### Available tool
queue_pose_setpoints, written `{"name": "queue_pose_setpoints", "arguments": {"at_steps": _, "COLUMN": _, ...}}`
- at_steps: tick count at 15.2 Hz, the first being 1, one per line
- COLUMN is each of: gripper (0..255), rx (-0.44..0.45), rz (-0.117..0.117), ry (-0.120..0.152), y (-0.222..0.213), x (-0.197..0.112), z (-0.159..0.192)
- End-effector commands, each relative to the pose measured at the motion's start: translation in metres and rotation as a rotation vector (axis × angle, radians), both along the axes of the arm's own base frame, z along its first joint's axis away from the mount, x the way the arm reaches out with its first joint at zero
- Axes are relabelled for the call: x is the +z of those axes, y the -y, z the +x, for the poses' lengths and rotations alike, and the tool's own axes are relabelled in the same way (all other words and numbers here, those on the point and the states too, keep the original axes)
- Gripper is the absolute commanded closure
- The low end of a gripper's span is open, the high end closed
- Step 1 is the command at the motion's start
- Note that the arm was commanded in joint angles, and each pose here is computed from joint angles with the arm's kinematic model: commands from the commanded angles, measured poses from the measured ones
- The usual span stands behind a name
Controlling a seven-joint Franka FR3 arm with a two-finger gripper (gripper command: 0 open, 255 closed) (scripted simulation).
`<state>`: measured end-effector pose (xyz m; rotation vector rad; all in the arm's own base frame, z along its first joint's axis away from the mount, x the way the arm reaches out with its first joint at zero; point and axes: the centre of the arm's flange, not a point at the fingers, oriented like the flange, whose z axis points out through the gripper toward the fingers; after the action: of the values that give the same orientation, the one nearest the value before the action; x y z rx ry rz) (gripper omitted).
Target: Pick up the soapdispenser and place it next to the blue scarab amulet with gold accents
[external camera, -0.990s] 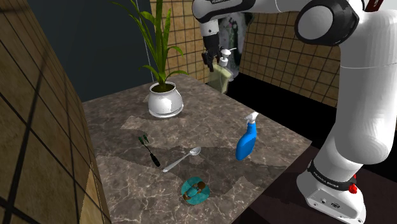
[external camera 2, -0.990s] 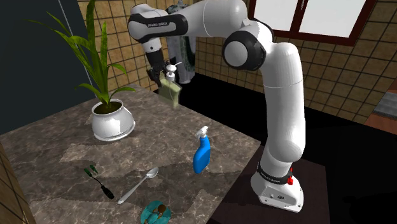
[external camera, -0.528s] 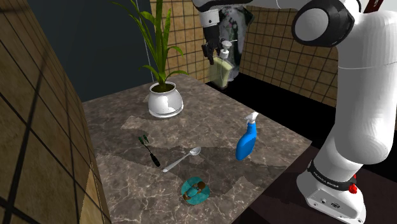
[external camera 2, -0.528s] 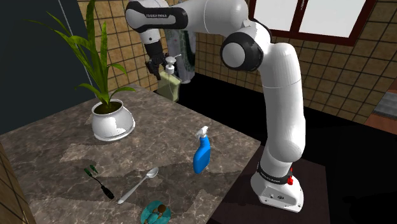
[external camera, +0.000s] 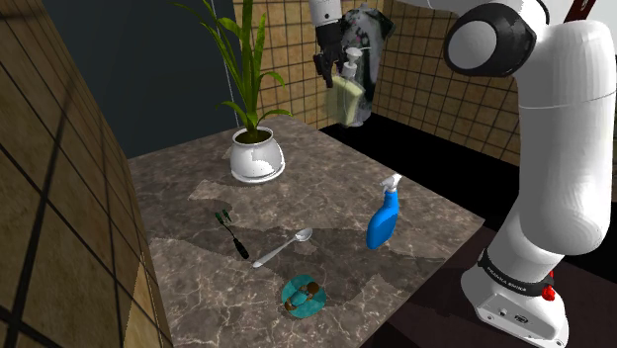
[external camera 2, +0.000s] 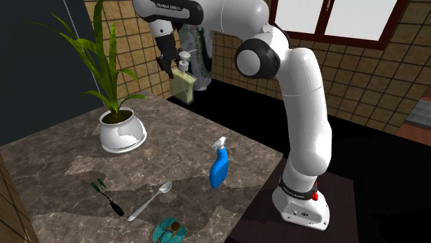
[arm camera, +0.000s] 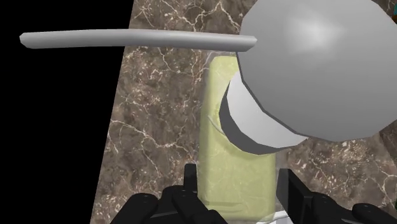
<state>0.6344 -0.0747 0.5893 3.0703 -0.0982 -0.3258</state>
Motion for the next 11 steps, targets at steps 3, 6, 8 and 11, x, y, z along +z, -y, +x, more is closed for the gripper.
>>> {"name": "queue_pose_setpoints", "arguments": {"at_steps": 3, "gripper": 255, "rx": 0.000, "rz": 0.000, "ry": 0.000, "y": 0.000, "x": 0.023, "z": 0.000}}
{"name": "queue_pose_setpoints", "arguments": {"at_steps": 6, "gripper": 255, "rx": 0.000, "rz": 0.000, "ry": 0.000, "y": 0.000, "x": 0.039, "z": 0.000}}
{"name": "queue_pose_setpoints", "arguments": {"at_steps": 8, "gripper": 255, "rx": 0.000, "rz": 0.000, "ry": 0.000, "y": 0.000, "x": 0.045, "z": 0.000}}
{"name": "queue_pose_setpoints", "arguments": {"at_steps": 11, "gripper": 255, "rx": 0.000, "rz": 0.000, "ry": 0.000, "y": -0.028, "x": 0.045, "z": -0.029}}
